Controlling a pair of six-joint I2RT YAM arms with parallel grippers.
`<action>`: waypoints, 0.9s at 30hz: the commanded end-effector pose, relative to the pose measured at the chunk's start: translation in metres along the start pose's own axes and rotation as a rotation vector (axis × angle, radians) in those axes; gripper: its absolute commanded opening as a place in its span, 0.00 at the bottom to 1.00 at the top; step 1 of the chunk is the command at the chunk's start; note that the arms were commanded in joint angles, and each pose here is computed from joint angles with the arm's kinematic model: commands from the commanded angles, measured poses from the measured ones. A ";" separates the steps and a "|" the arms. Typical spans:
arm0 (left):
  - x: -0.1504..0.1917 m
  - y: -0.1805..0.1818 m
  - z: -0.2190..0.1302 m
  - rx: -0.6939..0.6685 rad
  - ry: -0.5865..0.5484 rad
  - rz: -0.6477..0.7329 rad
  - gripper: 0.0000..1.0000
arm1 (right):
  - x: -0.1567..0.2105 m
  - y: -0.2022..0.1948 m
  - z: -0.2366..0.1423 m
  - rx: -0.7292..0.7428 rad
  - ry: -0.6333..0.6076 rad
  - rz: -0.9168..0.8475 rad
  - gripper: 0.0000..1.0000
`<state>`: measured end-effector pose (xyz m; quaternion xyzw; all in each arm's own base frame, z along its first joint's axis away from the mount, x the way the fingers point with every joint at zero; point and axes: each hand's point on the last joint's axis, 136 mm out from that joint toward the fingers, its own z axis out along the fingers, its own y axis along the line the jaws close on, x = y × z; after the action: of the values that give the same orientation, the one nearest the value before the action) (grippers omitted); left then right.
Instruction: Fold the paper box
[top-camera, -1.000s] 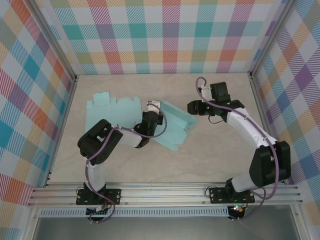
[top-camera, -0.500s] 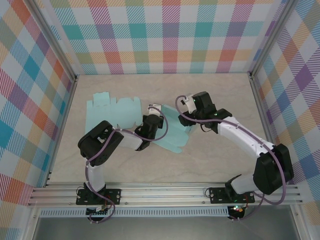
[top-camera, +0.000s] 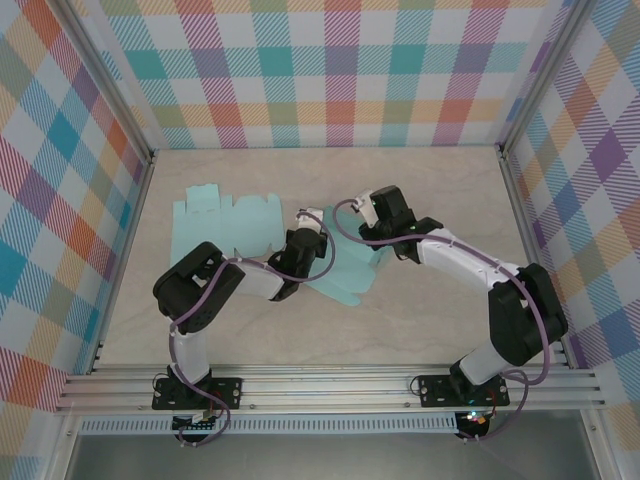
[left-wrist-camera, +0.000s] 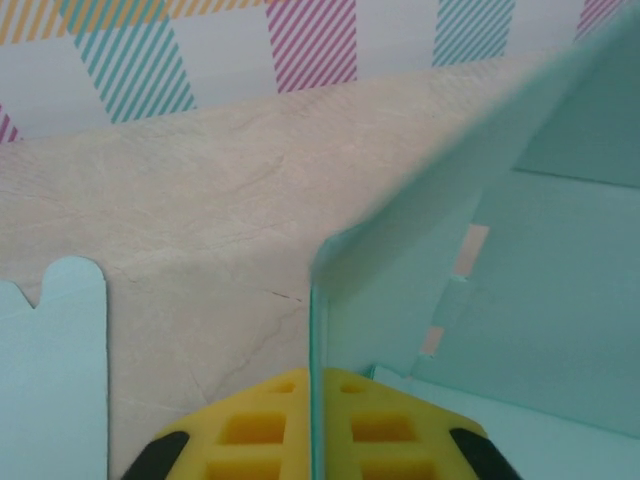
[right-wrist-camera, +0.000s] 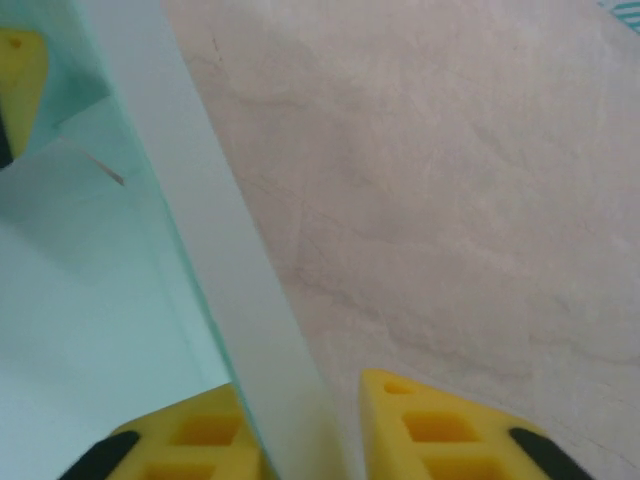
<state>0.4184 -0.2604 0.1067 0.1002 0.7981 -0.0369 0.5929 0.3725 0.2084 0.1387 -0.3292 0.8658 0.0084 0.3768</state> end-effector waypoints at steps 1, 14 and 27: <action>-0.017 0.006 -0.008 0.053 0.000 -0.031 0.29 | -0.006 0.001 0.001 0.019 -0.045 -0.073 0.19; -0.085 0.023 -0.032 0.374 -0.008 0.163 0.64 | -0.020 0.012 -0.003 0.073 -0.120 -0.268 0.02; -0.089 -0.017 -0.045 0.794 0.051 0.614 0.67 | -0.048 0.025 -0.024 0.043 -0.286 -0.385 0.00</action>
<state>0.4294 -0.2636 0.2270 0.4660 0.6967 -0.1249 0.5309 0.3678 0.2375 0.1606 -0.4636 0.7549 -0.0481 0.4614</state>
